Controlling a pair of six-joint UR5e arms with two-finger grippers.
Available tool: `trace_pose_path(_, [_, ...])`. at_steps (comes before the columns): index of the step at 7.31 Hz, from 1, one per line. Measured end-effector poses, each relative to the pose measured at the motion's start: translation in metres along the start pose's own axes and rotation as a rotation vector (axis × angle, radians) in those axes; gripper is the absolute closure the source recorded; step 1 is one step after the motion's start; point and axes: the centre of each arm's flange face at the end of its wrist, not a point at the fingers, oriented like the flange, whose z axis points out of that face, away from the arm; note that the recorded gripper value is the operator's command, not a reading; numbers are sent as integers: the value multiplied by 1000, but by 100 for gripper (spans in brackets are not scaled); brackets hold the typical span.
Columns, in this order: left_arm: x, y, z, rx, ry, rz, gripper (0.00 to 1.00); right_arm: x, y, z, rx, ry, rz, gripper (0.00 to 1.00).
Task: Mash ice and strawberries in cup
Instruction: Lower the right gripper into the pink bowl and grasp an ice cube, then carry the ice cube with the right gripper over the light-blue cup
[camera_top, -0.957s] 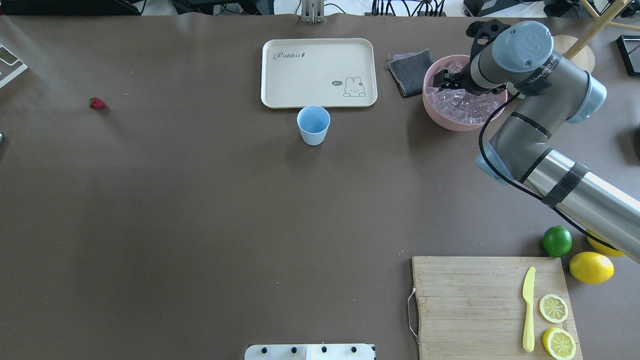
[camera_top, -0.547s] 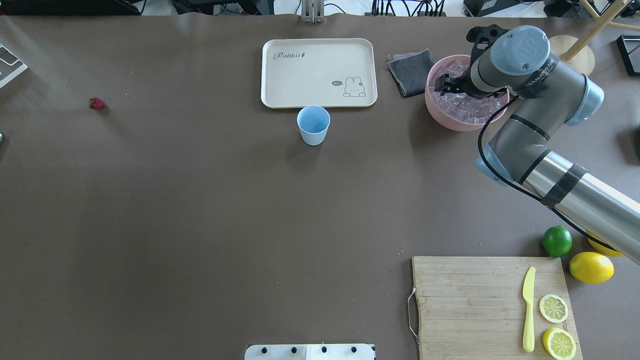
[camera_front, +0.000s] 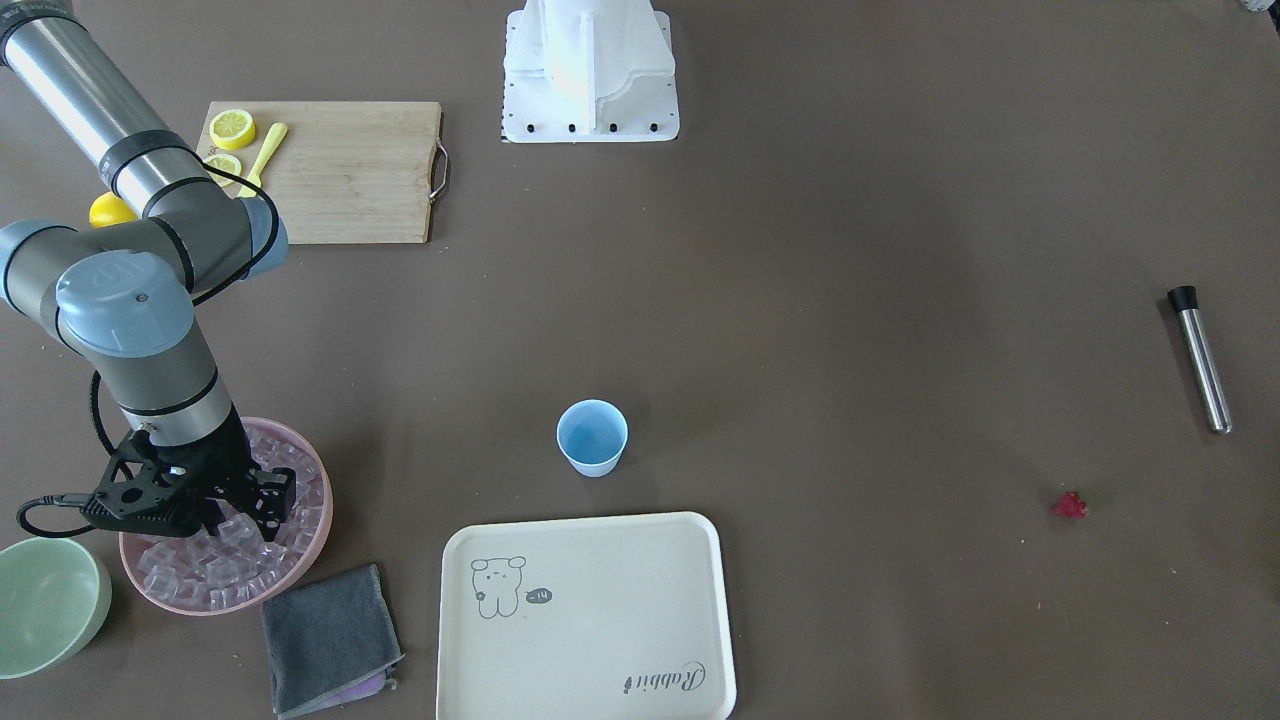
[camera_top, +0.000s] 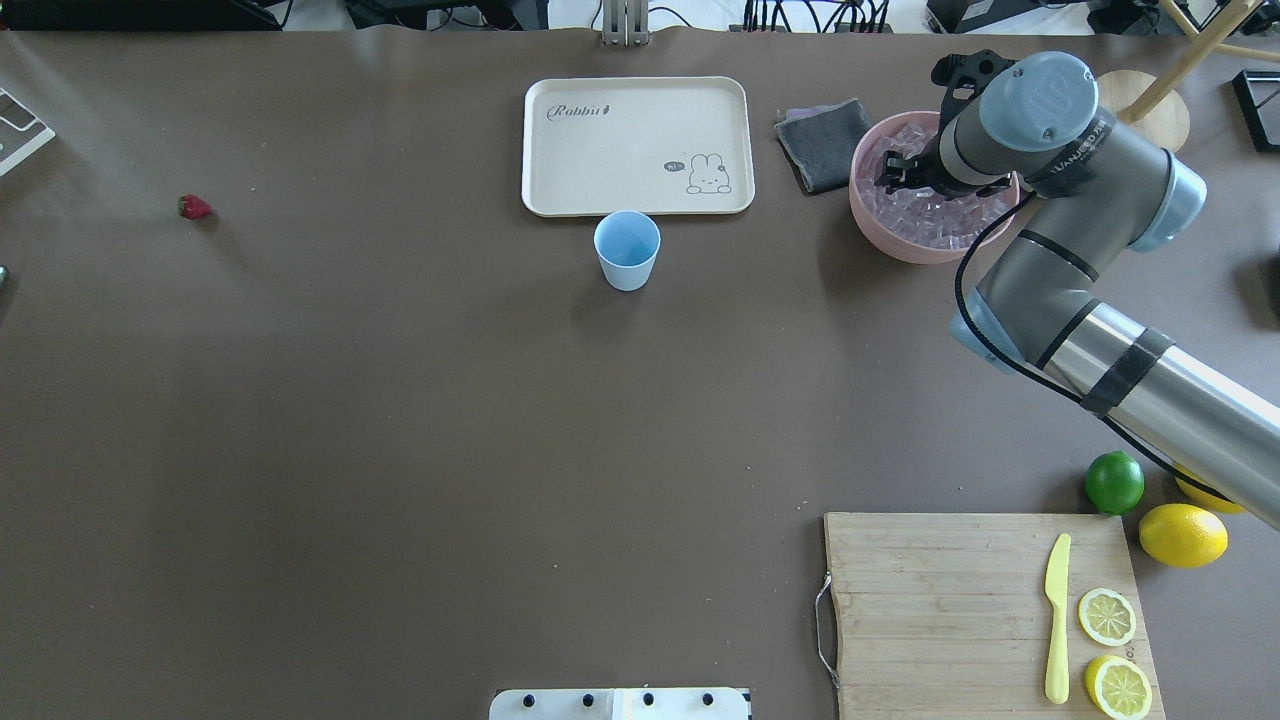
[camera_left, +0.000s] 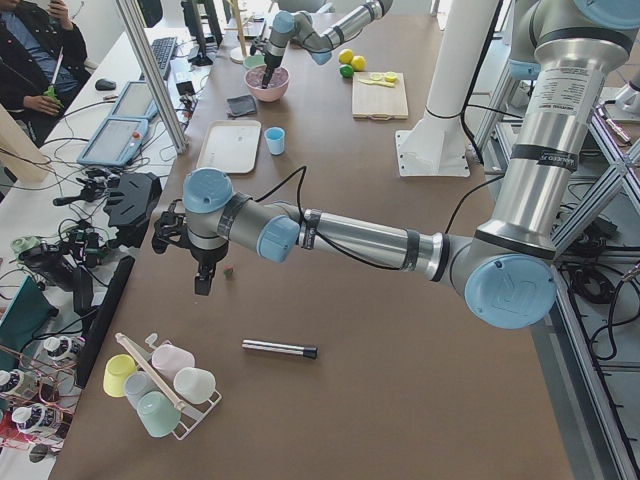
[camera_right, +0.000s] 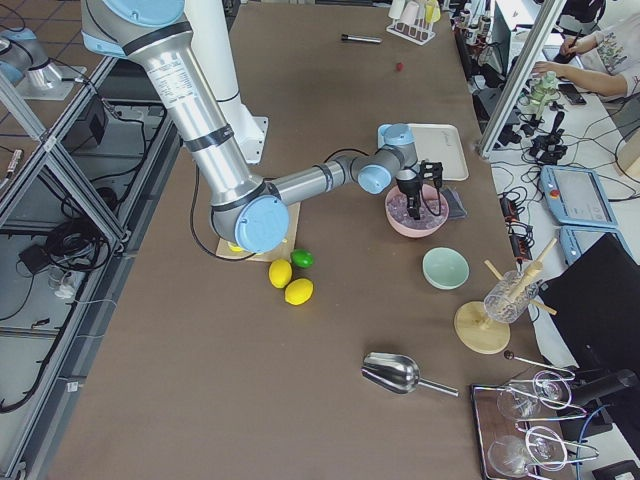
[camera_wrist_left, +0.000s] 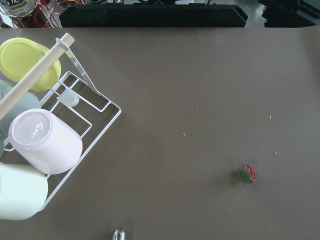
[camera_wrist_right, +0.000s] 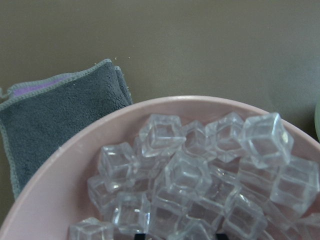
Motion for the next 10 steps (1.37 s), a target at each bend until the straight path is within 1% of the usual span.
trace_pose_path(3, [-2, 1, 2, -5, -1, -4, 2, -5, -1, -8, 8, -17, -22, 100])
trace_pose_path(6, [-4, 3, 4, -6, -1, -4, 2, -11, -7, -32, 32, -52, -25, 100])
trace_pose_path(8, [-3, 4, 3, 2, 3, 5, 2, -12, -24, -69, 76, -95, -17, 100])
trace_pose_path(10, [0, 4, 5, 1, 5, 11, 2, -24, -35, -115, 135, -161, -18, 100])
